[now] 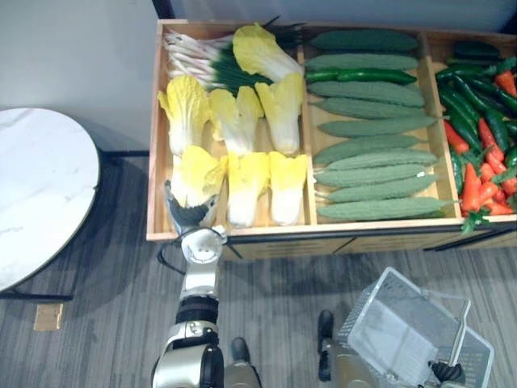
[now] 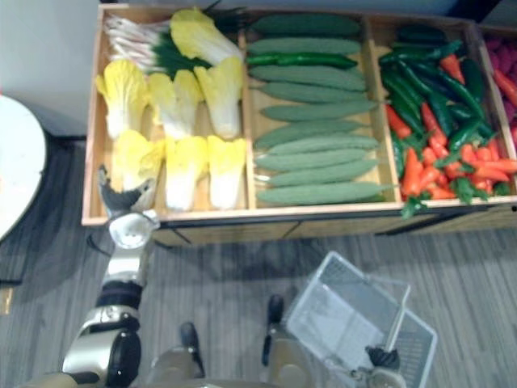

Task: Pick vegetable in the basket

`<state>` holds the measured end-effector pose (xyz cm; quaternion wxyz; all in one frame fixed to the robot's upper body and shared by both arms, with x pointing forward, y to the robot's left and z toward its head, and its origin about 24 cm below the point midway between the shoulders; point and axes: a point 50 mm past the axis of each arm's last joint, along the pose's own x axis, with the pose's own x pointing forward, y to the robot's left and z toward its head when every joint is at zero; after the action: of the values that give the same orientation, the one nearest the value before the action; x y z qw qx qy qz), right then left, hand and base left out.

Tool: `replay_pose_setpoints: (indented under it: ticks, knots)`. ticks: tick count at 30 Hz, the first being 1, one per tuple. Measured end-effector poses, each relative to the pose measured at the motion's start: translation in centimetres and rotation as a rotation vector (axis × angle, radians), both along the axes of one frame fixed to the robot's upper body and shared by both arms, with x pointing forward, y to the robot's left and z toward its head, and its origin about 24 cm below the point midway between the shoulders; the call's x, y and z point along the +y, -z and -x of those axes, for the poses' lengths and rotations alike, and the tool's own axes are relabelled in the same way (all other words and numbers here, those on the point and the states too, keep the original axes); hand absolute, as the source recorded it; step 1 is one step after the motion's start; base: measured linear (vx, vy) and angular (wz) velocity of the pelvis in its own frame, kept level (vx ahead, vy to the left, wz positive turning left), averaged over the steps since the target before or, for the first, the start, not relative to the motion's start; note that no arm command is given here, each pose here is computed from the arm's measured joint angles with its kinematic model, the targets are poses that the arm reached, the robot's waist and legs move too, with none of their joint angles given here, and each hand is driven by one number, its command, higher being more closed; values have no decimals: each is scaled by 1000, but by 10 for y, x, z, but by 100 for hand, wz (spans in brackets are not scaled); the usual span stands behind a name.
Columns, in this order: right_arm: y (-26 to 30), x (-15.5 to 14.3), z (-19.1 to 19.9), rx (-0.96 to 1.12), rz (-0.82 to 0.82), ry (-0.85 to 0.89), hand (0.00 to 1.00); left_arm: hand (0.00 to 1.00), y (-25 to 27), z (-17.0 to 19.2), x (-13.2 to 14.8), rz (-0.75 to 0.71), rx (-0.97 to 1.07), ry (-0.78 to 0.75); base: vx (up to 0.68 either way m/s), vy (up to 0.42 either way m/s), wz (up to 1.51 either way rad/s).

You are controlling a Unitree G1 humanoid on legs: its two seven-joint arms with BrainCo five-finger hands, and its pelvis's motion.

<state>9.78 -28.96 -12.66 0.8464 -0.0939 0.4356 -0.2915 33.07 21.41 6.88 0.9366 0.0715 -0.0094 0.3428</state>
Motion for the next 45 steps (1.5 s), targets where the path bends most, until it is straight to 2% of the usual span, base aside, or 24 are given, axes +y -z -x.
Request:
replay_pose_setpoints:
  ticks: [7, 13, 14, 23, 27, 33, 38, 45]
  knots:
    - [-6, -1, -20, -47, 6, -14, 100, 0, -6, -13, 10, -39, 57, 8, 1, -1, 0]
    - [-10, -4, -29, -70, 16, -22, 100, 0, -21, -27, 6, -46, 39, 31, -32, 2, 4]
    - [-10, -4, -30, -72, 16, -23, 100, 100, -25, -30, 6, -54, 35, 34, -49, -7, 10]
    - [-17, -8, -43, -101, 36, -40, 100, 100, -59, -45, 12, -215, 2, 48, -35, -6, 4]
    - [-17, -6, -46, -105, 35, -54, 100, 100, -63, -47, 18, -224, 14, 38, 0, 0, 0]
    - [-18, -5, -48, -118, 38, -67, 100, 100, -57, -47, 16, -195, 24, 44, 0, 0, 0]
    - [-17, -3, -47, -112, 33, -66, 100, 100, -50, -38, 5, -61, -55, 44, 0, 0, 0]
    - [-14, -1, -45, -104, 22, -61, 100, 100, -42, -20, -11, -31, -124, 40, -11, 2, 3]
